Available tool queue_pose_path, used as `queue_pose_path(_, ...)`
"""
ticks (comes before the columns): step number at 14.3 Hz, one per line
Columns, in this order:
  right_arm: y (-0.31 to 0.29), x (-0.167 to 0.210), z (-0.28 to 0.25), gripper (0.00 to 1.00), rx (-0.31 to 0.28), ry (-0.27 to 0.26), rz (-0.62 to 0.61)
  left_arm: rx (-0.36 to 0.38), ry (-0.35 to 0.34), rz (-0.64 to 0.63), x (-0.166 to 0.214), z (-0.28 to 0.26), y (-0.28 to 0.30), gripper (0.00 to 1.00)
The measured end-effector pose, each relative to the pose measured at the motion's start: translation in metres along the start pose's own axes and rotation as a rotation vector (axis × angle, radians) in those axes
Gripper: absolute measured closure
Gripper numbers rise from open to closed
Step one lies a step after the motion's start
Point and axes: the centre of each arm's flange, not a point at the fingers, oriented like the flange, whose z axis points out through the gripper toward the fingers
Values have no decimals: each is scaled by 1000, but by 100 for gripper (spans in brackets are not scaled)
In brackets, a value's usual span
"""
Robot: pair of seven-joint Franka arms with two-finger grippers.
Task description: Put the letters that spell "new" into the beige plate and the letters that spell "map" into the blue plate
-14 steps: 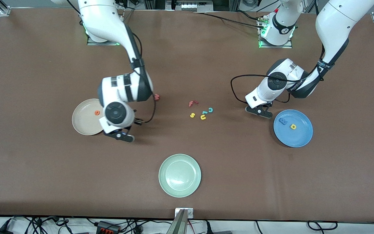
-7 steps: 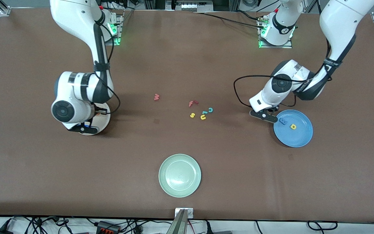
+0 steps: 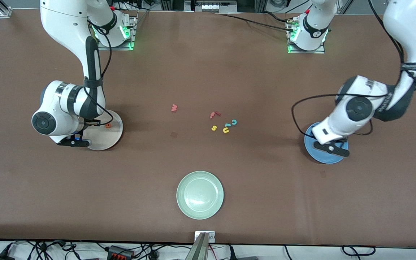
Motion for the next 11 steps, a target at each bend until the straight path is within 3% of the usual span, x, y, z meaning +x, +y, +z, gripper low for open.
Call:
queue_pose_path(3,-4,6,18,71,-14,1,2,-68,-23,-9,8,38,-24,72)
queue_pose_path(4,-3,7,22,63,-4,-1,7,-87,-32,-8,10,48,-22,72)
queue_pose_path(9,-34,8,-24,15,62,35,-48,-91,-12,-4,19,42,-19,31)
queue_pose_path(11,-78,0,-49,0,145,77,-89,-62,12,-15,24,17,-28,11)
